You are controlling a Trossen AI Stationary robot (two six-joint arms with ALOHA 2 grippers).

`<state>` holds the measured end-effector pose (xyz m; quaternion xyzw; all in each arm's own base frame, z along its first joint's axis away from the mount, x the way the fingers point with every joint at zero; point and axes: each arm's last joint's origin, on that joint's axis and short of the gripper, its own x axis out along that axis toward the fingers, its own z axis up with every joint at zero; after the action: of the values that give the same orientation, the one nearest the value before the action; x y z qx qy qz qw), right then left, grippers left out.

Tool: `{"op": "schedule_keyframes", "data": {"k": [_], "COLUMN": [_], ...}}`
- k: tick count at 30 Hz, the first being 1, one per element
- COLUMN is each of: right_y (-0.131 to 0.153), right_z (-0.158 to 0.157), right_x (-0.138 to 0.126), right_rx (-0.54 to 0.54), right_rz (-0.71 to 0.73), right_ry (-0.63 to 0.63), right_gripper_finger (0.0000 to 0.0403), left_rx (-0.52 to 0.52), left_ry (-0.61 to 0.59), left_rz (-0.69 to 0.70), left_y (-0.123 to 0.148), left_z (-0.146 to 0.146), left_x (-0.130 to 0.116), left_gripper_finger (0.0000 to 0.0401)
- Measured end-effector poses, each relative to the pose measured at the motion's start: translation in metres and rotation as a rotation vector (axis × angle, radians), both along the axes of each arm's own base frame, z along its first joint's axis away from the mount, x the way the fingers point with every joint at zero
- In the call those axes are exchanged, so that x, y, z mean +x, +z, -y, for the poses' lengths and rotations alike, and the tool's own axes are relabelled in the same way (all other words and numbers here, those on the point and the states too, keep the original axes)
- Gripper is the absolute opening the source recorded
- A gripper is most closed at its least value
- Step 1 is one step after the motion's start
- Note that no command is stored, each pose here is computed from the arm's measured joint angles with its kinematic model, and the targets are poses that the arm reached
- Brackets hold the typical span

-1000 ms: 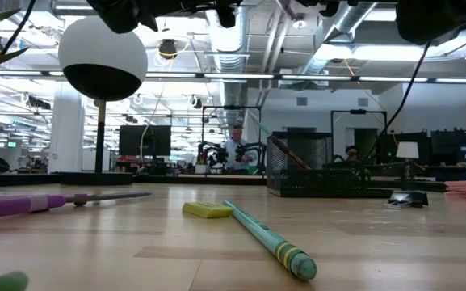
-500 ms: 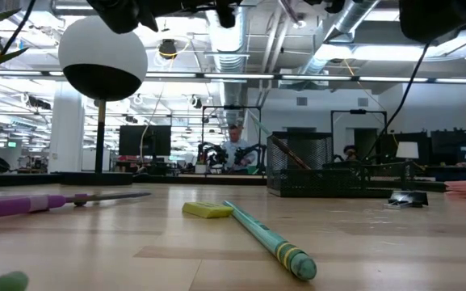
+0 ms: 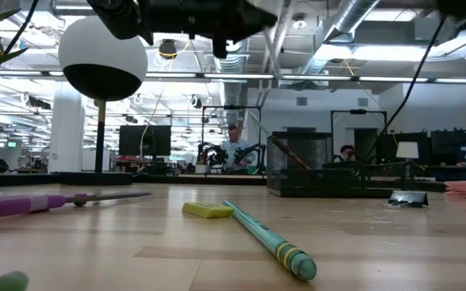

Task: Pick and place office supplies into organizer
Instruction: Put the violet pen into the black desk organizer

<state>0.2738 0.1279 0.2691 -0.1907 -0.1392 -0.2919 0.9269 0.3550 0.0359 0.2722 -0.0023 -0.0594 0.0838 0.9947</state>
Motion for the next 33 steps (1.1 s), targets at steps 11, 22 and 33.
{"op": "schedule_keyframes", "data": {"k": [11, 22, 33], "right_y": [-0.001, -0.002, -0.004], "right_z": [-0.050, -0.058, -0.058], "right_x": [-0.029, -0.034, -0.034], "right_rx": [0.001, -0.005, -0.009], "right_rz": [-0.018, -0.034, -0.059], "right_ry": [0.177, 0.203, 0.187], "right_gripper_finger": [0.0070, 0.0070, 0.0070], "left_rx": [0.080, 0.064, -0.030], "left_ry": [-0.001, 0.021, 0.029], "left_rz": [-0.096, -0.003, -0.137], "left_y": [-0.032, -0.089, -0.118], "left_z": [-0.001, -0.015, -0.020], "left_x": [0.015, 0.043, 0.055], "left_gripper_finger": [0.0022, 0.0022, 0.0073]}}
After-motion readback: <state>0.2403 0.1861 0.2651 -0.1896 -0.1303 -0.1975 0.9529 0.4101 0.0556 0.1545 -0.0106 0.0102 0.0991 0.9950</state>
